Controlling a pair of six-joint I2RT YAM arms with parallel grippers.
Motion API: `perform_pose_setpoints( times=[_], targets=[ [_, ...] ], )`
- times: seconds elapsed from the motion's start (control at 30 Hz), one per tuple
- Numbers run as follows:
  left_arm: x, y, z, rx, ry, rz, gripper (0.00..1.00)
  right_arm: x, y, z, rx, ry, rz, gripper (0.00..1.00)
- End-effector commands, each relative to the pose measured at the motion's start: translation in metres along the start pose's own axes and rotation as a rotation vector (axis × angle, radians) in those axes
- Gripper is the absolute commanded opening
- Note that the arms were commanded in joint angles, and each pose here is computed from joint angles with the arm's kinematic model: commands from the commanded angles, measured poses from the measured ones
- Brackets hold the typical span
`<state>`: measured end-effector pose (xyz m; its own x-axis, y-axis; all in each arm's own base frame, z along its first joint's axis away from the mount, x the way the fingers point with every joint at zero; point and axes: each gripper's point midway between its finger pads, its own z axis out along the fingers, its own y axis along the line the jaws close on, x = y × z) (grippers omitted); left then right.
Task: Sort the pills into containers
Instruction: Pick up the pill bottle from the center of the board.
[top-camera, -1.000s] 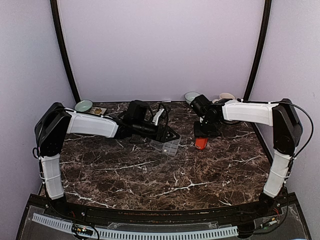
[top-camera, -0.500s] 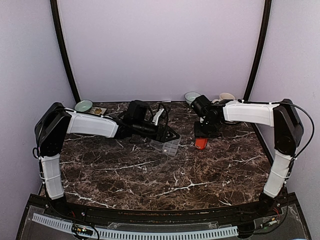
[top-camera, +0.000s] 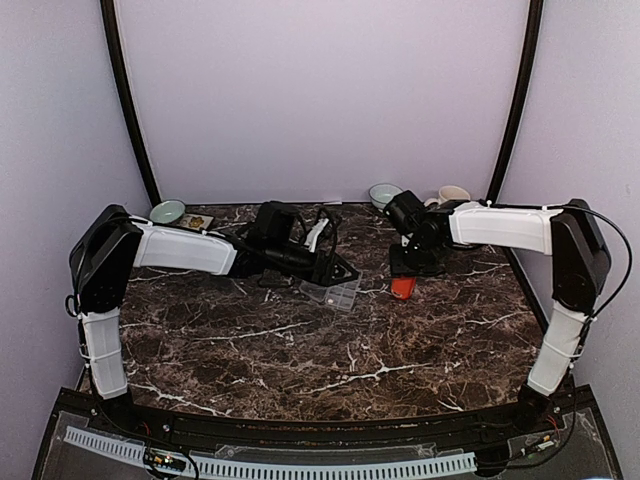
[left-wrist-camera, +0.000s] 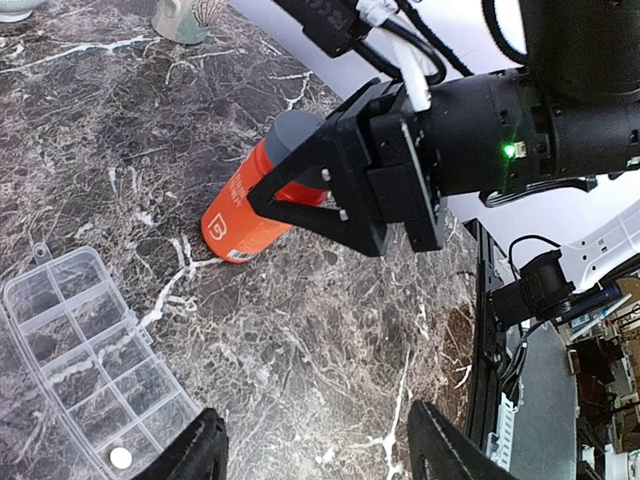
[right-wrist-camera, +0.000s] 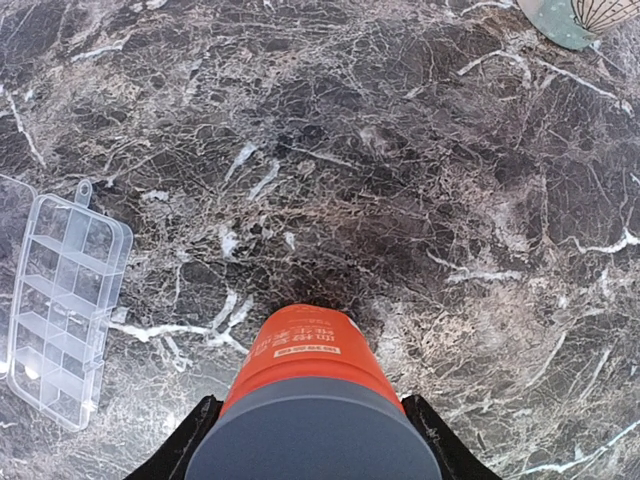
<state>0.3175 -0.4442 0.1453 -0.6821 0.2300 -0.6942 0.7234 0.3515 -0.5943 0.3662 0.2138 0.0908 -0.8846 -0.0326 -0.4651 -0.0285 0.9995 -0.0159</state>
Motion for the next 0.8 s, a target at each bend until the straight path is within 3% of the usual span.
perform_pose_setpoints(
  times=[0.0,0.1,0.77],
  targets=[
    [-0.005,0.002,0.0,-0.029,0.002,0.056,0.64,-0.012,0.006,-0.02,-0.042,-0.052,-0.01,0.43],
    [-0.009,0.005,-0.003,-0.056,-0.034,0.09,0.69,-0.014,0.009,-0.024,-0.048,-0.057,-0.023,0.43],
    [-0.027,-0.029,-0.034,-0.091,-0.316,0.462,0.67,-0.031,0.051,-0.094,-0.159,-0.119,-0.106,0.43]
  ],
)
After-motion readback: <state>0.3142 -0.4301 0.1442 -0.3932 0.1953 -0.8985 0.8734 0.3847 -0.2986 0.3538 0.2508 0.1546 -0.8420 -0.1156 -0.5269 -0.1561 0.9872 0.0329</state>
